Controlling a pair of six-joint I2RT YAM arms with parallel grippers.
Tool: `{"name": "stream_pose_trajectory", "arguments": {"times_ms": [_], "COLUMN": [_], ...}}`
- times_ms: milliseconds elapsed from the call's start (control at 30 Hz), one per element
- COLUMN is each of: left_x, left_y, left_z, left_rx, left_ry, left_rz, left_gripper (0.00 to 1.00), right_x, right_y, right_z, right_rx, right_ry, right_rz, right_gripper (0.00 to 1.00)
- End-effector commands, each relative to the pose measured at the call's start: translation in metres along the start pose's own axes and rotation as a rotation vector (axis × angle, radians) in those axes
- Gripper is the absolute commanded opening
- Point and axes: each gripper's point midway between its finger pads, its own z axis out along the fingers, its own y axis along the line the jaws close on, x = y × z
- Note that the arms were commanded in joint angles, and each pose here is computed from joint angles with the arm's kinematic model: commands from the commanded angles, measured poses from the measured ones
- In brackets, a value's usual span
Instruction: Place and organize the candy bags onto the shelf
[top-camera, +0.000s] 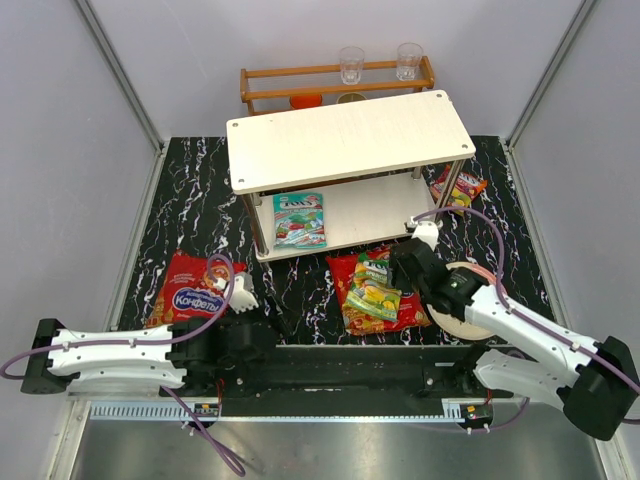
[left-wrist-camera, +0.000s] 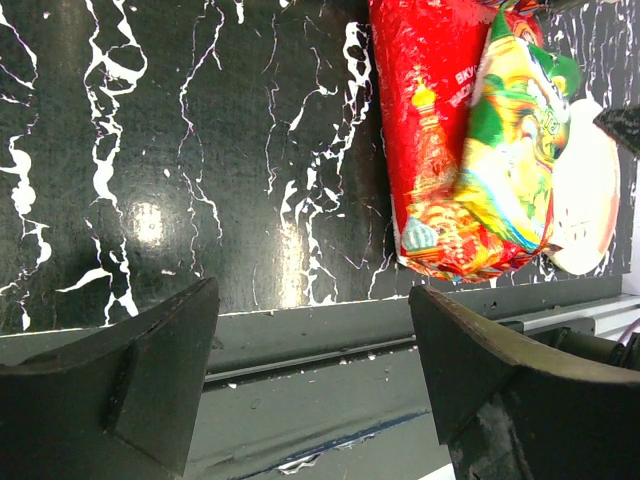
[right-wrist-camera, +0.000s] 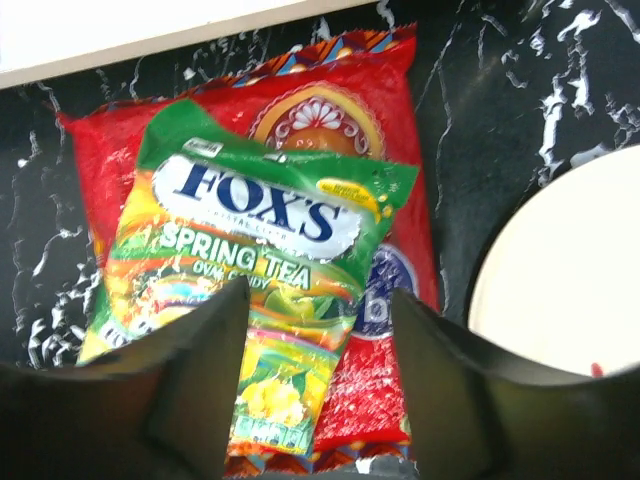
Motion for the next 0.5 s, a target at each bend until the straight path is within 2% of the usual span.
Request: {"name": "stream_pose_trajectory", "arguments": {"times_ms": [0,33,133,167,233,267,367,467], "left_x": [0.002,0.003,0.003,0.004,0.004,0.005,0.004,0.003], "left_y": [-0.005,-0.006,-0.004,-0.002,-0.003,-0.002,-0.004,-0.004], "left_z": [0.003,0.003,0.004,0.004,0.005,0.005,0.006,0.006], "left_rx": [0.02,0.023,0.021,0.02,0.028,0.029,0.041,0.039], "left_ry": [-0.007,-0.005,-0.004,-0.004,-0.006,-0.008,-0.013,-0.018], "left_rz": [-0.003,-0.005,-0.003,0.0,-0.008,-0.004,-0.009,-0.001], "left_gripper": [0.8,0.8,0.81,0.81,0.81,0.81,0.82,0.82], "right_x": [-0.037,-0.038,-0.03,-0.021,-0.017,-0.003,0.015,0.029], "right_y": [-0.001,0.0,0.006,0.003,0.01,0.006,0.001,-0.007], "right_z": [0.006,0.006,-0.001,-0.005,-0.01,-0.011,-0.01,-0.012], "right_rx": [0.024,0.013,-0.065,-0.101,-0.192,-0.224,-0.262,-0.227], "right_ry": [-0.108,-0.116,-0.142,-0.155,-0.186,-0.185,-0.182,-0.178], "right_rz": [0.014,0.037,0.16,0.248,0.374,0.486,0.642,0.691], "right_gripper": [0.72,0.77,0.8,0.81,0.8,0.79,0.73,0.73]}}
